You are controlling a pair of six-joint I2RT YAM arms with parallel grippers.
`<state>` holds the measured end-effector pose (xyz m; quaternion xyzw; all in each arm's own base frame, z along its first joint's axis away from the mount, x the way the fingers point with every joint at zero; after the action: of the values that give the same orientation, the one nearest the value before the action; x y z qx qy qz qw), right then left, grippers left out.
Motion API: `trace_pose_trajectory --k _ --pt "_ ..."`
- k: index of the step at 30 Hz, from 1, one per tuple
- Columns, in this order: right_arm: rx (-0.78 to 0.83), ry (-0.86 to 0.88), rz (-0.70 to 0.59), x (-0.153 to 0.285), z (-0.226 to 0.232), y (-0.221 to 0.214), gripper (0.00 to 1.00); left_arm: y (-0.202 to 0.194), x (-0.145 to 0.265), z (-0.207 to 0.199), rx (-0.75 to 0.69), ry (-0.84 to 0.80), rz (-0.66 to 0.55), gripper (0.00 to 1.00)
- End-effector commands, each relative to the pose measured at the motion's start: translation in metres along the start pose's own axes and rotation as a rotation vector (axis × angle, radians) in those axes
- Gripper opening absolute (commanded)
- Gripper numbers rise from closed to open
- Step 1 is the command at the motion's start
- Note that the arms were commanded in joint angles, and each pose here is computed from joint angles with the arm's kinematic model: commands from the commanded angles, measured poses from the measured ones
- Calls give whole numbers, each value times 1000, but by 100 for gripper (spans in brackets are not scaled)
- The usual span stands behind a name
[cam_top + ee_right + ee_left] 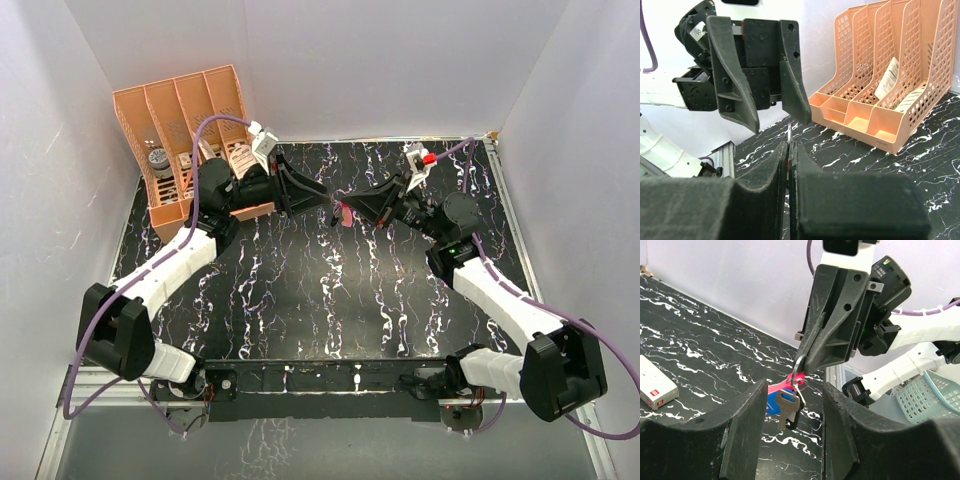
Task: Put the keys on the keyring
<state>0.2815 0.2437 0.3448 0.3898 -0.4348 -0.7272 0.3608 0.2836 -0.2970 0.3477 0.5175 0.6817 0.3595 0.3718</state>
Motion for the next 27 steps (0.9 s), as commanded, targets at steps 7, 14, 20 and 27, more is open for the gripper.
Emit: trace_pose_trajectory --k 7,14,20,27 --pt "63 68 -82 -9 13 31 0 5 -3 -1 -42 -16 -3 46" --pt "54 73 -84 -10 12 30 0 5 -7 -5 -38 -45 11 44" --pt "48 77 -82 -12 10 29 0 2 -12 -8 -38 -61 27 44" --pt "47 81 -85 -12 11 29 0 2 -17 -10 -41 -72 43 41"
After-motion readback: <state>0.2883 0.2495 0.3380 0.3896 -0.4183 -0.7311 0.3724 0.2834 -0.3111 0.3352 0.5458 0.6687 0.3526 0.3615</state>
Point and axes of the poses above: each gripper's point midway between its finger pads, its own x axis back along the fingers, its own z axis along the line the jaws close on, y = z × x, the point moved 1 cm from there along x, back along the fingers, and after that the axes turned 2 degrees about x, right-handed, at the moved point
